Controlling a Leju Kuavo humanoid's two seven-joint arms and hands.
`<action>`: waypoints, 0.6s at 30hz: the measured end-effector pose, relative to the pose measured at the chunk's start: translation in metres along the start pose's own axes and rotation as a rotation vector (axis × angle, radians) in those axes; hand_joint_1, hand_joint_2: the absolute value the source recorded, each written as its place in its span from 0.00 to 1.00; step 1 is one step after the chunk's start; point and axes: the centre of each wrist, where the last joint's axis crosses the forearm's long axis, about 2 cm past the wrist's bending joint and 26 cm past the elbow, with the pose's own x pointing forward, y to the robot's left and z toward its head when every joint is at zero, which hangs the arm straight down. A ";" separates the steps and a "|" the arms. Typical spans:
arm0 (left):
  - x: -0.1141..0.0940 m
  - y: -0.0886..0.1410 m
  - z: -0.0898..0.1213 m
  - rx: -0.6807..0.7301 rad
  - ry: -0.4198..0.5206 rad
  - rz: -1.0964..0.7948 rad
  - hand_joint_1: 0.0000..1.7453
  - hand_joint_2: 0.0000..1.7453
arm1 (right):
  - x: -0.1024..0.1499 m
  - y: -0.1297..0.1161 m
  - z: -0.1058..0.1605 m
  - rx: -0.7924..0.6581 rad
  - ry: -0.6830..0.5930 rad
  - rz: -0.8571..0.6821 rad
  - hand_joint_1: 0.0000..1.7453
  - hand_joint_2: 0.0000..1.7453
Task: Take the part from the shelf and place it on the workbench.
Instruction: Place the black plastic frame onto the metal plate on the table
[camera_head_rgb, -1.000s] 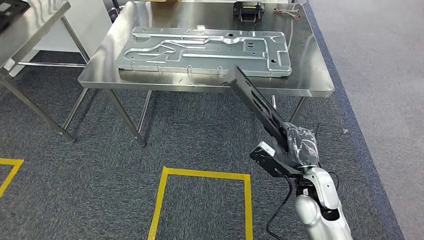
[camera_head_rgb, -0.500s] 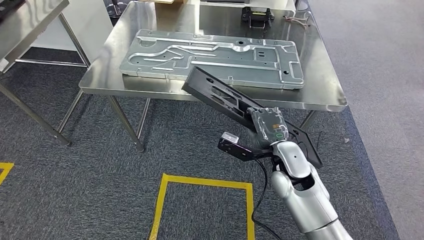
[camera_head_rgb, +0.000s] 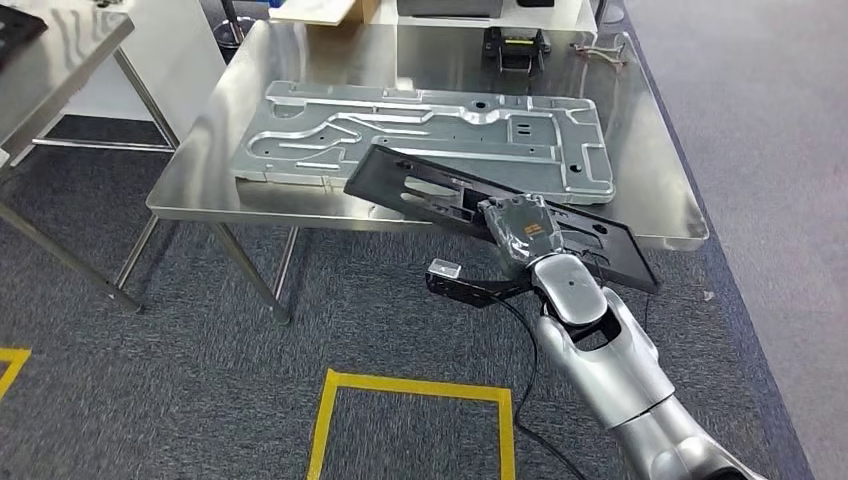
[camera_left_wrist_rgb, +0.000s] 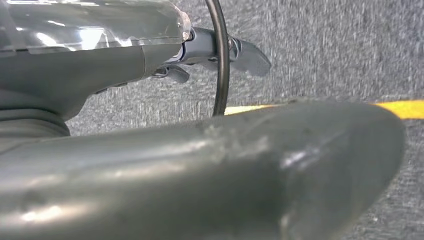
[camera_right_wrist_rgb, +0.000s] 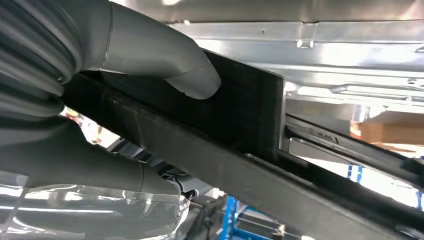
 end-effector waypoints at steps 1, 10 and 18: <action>-0.001 0.001 0.000 0.001 0.002 -0.001 0.00 0.00 | 0.001 0.001 0.000 0.007 -0.007 0.009 1.00 1.00; -0.004 0.003 0.001 0.001 0.015 -0.007 0.00 0.00 | 0.001 0.001 -0.011 0.023 -0.034 0.075 1.00 1.00; -0.002 0.003 0.001 -0.003 0.015 -0.017 0.00 0.00 | 0.000 0.000 -0.016 0.033 -0.045 0.095 1.00 1.00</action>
